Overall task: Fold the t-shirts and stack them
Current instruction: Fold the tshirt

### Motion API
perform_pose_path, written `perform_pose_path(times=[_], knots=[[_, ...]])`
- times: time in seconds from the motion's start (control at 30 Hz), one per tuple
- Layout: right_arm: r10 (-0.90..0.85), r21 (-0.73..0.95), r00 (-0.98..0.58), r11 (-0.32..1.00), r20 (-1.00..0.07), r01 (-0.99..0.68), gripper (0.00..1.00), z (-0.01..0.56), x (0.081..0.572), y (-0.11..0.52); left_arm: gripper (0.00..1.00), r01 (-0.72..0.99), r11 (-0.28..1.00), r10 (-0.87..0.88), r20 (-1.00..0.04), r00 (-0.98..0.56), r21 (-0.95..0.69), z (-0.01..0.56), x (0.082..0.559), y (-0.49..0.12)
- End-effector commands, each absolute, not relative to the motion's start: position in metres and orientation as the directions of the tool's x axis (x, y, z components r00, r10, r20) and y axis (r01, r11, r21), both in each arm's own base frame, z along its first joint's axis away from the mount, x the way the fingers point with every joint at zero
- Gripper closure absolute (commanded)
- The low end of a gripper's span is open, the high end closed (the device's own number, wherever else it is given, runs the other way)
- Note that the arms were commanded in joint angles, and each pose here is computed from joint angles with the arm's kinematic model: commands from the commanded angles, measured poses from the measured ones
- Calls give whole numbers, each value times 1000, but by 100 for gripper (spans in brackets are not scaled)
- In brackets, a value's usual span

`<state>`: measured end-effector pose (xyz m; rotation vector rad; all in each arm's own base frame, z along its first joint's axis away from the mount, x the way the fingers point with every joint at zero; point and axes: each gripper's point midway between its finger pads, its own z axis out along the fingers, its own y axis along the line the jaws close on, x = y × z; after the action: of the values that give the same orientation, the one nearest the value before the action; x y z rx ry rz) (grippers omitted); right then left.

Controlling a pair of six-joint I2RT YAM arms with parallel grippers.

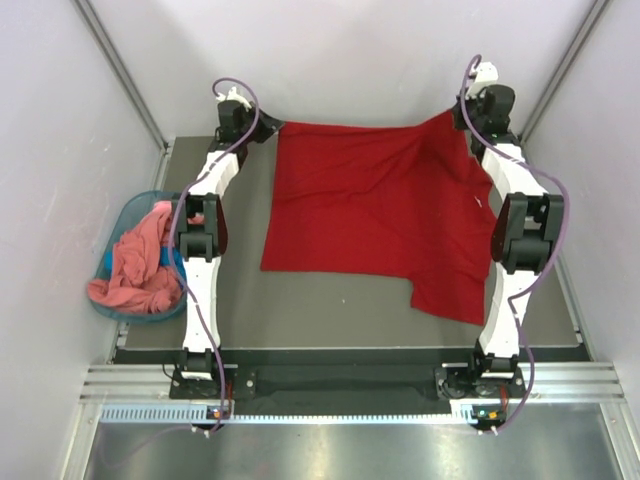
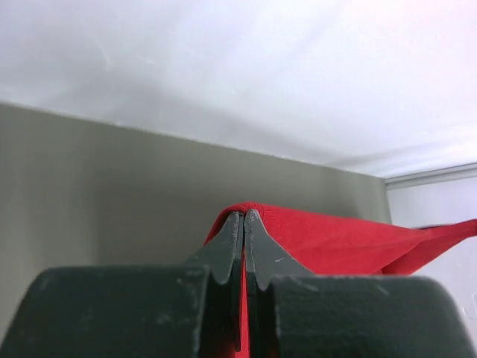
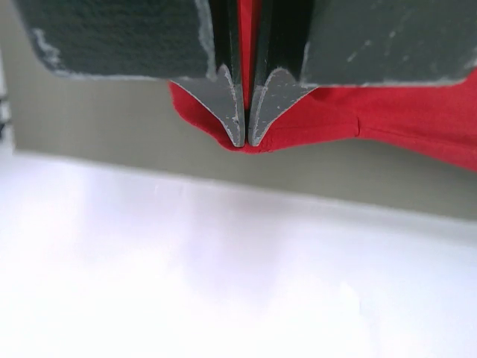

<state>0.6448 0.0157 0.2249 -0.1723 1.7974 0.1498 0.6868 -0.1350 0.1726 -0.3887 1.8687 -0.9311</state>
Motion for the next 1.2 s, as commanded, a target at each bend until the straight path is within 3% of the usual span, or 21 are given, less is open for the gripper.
perform_pose_path(times=[0.0,0.37,0.5,0.63,0.83,1.0,1.17], knots=[[-86,-81,-18,978,-996,-191,100,279,671,13,100,283,619,-652,-680,-334,-733,228,706,-132],[-116,-109,-15,963,-993,-245,100,288,651,26,100,279,608,-631,-665,-399,-744,211,699,-131],[-162,-134,-115,966,-980,-221,100,270,630,18,100,207,630,-601,-639,-481,-749,205,681,-117],[-208,-162,-208,962,-956,-218,100,253,600,11,100,96,610,-582,-527,-619,-786,169,651,-98],[-268,-157,-328,932,-906,-327,100,228,553,24,100,52,638,-475,-445,-759,-769,127,614,-98],[-292,-136,-440,926,-849,-352,100,192,522,24,100,10,694,-430,-425,-796,-720,109,596,-91],[-245,-106,-536,955,-808,-276,100,164,493,14,100,3,702,-393,-391,-832,-712,105,579,-97]])
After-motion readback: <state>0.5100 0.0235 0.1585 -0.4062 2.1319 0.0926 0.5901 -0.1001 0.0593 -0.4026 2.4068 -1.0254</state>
